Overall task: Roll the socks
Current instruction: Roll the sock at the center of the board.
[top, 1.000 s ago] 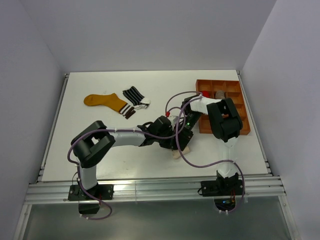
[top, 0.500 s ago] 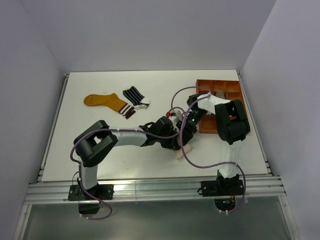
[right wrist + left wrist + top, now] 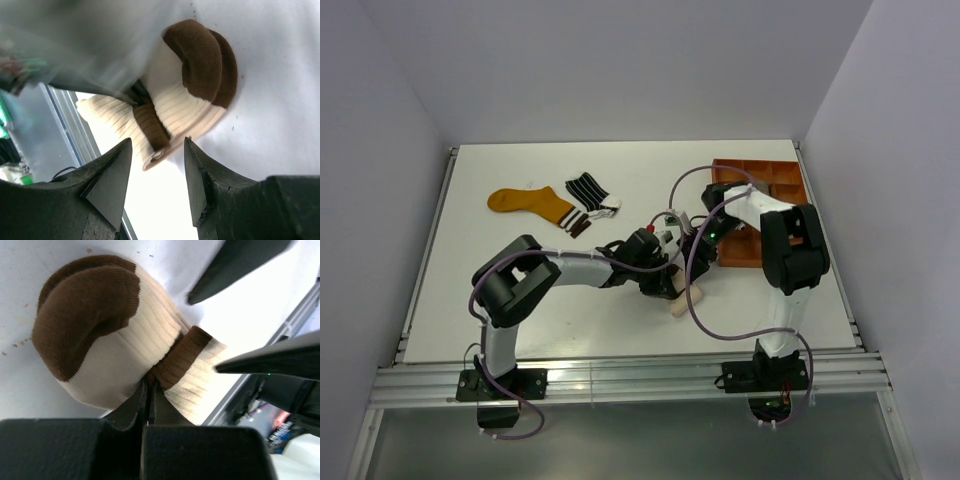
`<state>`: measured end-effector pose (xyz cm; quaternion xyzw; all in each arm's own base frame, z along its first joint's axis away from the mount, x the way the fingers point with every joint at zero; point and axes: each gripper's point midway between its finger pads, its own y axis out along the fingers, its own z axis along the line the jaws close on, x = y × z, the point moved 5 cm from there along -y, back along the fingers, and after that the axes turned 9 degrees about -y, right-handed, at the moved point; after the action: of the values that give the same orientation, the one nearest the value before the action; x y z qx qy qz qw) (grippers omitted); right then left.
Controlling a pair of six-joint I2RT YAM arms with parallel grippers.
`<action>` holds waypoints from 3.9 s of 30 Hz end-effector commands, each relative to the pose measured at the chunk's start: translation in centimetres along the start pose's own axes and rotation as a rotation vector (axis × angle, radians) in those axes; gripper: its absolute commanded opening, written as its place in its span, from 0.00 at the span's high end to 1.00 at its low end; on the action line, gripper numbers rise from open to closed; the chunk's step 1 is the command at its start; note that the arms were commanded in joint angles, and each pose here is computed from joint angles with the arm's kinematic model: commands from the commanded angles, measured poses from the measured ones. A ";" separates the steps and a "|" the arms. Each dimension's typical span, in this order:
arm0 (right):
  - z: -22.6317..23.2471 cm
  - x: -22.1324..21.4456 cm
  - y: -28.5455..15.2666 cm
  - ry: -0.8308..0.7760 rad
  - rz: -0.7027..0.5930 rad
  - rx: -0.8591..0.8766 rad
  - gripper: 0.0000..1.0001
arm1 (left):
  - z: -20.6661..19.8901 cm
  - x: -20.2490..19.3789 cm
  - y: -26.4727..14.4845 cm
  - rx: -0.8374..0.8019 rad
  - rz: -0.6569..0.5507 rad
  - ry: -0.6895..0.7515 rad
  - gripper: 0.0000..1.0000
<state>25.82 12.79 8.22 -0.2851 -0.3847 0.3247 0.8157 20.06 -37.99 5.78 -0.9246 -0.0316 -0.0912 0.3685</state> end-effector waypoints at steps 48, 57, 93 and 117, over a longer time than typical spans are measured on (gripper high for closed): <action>8.0 -1.4 3.5 -1.032 0.007 -0.489 0.36 | 8.1 0.8 0.5 0.346 0.461 -0.461 1.00; 6.9 -1.9 4.8 -0.964 0.077 -0.445 0.50 | 7.7 1.9 0.4 0.342 0.452 -0.456 1.00; 2.7 0.0 3.4 -0.422 0.067 -0.019 0.80 | 2.8 9.3 -3.3 0.098 -0.099 -0.267 0.69; -1.8 1.0 3.1 -0.128 0.116 0.201 0.81 | -2.5 6.6 -9.9 0.074 -0.641 0.189 0.64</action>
<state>25.98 16.08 6.55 -0.1892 -0.3780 0.4021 0.8122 24.16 -31.18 13.15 -0.8705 -0.2904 -0.1731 0.3576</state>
